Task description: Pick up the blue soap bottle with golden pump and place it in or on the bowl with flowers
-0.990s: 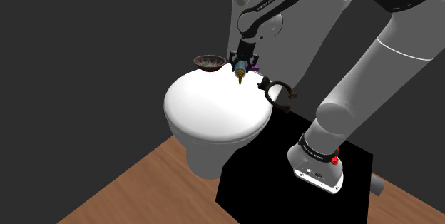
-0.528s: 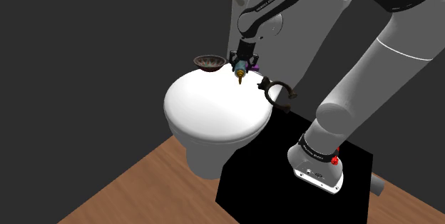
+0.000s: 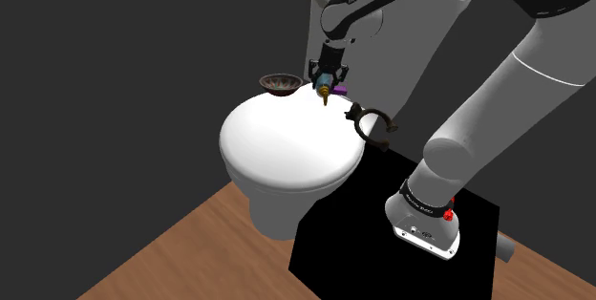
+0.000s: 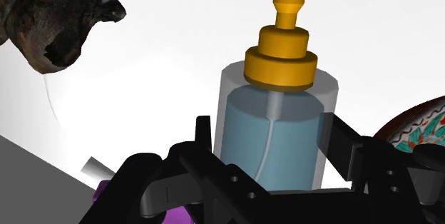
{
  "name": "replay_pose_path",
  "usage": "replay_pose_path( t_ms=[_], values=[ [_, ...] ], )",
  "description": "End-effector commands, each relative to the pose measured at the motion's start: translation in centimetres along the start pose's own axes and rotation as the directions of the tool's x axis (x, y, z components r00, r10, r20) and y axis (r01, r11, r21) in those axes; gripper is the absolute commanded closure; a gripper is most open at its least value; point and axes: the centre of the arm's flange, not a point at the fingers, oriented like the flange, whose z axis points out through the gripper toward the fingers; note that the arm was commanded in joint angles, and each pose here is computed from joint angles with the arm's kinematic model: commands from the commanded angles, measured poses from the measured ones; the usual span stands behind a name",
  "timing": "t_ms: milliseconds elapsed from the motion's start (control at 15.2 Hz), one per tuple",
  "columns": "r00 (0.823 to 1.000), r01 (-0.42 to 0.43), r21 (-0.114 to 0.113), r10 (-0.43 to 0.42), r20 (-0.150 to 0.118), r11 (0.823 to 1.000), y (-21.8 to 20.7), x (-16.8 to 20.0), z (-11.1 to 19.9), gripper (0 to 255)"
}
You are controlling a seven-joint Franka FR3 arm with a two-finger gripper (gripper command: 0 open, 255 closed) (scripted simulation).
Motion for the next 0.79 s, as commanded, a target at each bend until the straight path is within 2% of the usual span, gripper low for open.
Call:
replay_pose_path(
  t_ms=[0,726],
  values=[
    [1.000,0.000,0.000,0.000,0.000,1.000,-0.1,0.0,-1.0,255],
    [1.000,0.000,0.000,0.000,0.000,1.000,-0.4,-0.3,-6.8,255]
  ],
)
